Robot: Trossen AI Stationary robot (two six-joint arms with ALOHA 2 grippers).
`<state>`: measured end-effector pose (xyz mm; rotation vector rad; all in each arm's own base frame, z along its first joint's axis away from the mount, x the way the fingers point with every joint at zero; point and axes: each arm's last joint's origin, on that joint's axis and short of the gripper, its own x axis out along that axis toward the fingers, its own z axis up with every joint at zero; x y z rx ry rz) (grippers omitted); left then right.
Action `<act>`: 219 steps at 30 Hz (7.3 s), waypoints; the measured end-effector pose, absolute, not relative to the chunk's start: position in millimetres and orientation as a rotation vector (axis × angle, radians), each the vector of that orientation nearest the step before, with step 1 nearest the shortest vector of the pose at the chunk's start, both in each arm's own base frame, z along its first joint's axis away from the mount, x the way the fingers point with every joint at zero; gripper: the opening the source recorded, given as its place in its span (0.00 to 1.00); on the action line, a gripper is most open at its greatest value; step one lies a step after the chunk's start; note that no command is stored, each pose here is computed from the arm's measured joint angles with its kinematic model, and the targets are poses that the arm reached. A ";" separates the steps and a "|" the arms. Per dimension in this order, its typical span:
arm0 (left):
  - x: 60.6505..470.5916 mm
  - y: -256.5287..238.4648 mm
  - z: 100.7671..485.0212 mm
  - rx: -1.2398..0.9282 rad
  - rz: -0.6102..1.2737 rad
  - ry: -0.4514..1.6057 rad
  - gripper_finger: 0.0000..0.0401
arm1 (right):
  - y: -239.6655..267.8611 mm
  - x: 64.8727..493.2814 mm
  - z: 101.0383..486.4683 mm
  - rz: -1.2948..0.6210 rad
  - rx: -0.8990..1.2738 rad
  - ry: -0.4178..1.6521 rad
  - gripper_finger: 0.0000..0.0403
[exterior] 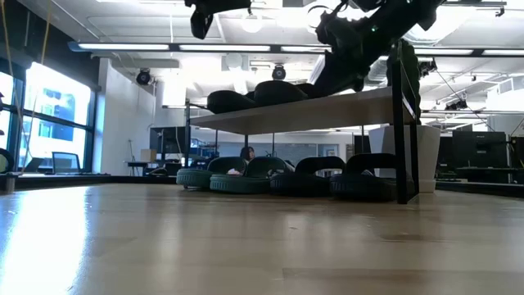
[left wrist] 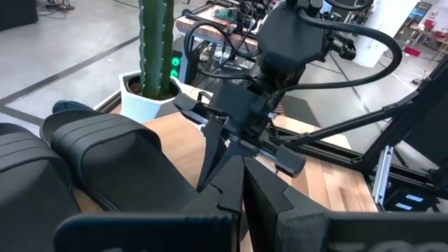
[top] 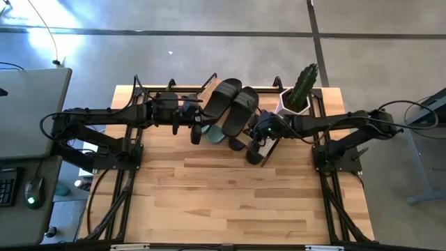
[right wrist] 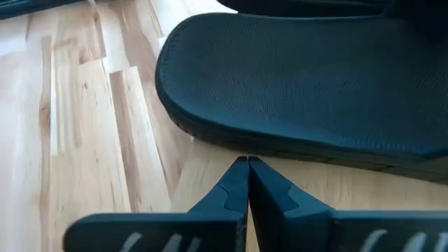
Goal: Pick and place slides into the shelf
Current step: Adjust the black slide on the shelf, then adjust the green slides under the shelf
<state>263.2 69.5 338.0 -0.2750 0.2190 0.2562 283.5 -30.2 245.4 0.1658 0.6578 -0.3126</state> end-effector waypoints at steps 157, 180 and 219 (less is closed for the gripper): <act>241.2 27.2 123.9 -0.316 0.985 0.753 0.00 | -13.7 262.7 270.7 -0.379 0.101 0.589 0.00; 224.1 76.6 112.6 -0.446 1.169 0.685 0.00 | -12.9 262.9 270.6 -0.344 0.092 0.595 0.00; 237.6 90.7 97.9 -0.387 1.218 0.573 0.00 | -12.8 262.4 270.0 -0.340 0.085 0.606 0.00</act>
